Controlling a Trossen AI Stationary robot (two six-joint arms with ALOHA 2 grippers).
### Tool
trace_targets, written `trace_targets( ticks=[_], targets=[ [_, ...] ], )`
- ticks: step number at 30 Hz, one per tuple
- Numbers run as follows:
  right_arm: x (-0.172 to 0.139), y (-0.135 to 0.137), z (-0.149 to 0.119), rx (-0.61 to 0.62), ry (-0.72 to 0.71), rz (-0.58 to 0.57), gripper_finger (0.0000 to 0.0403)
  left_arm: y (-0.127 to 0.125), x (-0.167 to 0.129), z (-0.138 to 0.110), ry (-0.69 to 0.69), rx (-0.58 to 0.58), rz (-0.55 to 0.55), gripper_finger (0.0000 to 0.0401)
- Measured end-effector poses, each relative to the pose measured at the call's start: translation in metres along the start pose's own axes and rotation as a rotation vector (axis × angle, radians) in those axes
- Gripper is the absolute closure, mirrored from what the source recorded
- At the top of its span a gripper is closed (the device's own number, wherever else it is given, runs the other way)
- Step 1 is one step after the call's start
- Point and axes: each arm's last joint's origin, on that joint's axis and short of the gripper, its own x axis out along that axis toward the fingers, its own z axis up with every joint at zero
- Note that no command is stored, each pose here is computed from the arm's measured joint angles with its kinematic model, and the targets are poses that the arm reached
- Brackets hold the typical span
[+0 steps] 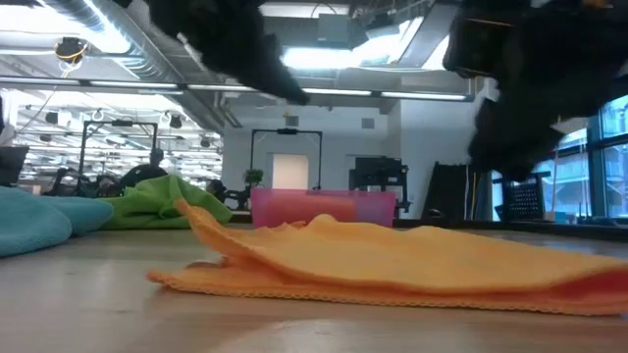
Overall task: Roll microfiber towels into tight, uniform cylinder then place into a basket
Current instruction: Roll the orange microfiber cloth
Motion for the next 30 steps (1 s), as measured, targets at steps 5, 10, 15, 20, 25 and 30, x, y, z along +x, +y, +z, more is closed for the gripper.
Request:
trace_targets(
  ticks=[5,10,15,20,25,30],
  targets=[
    [-0.009,-0.020,0.019,-0.085,-0.103,-0.220,0.0283,-0.018,0.020,-0.012,0.038,0.028,-0.104,0.0294],
    [-0.015,-0.054,0.024,-0.144,-0.077,-0.523,0.0283,-0.028,0.044,-0.033,0.130,0.053,-0.116,0.0294],
    [-0.014,-0.082,0.024,-0.108,0.018,-0.651,0.0283,-0.027,0.062,-0.051,0.213,0.028,-0.099,0.0294],
    [-0.012,-0.099,0.018,-0.054,0.103,-0.739,0.0283,-0.023,0.067,-0.060,0.276,-0.016,-0.082,0.0294],
    [-0.011,-0.106,0.013,0.006,0.140,-0.791,0.0283,-0.023,0.063,-0.063,0.336,-0.014,-0.101,0.0294],
    [-0.011,-0.106,0.013,0.005,0.141,-0.784,0.0283,-0.018,0.056,-0.060,0.343,-0.008,-0.096,0.0294]
  ],
)
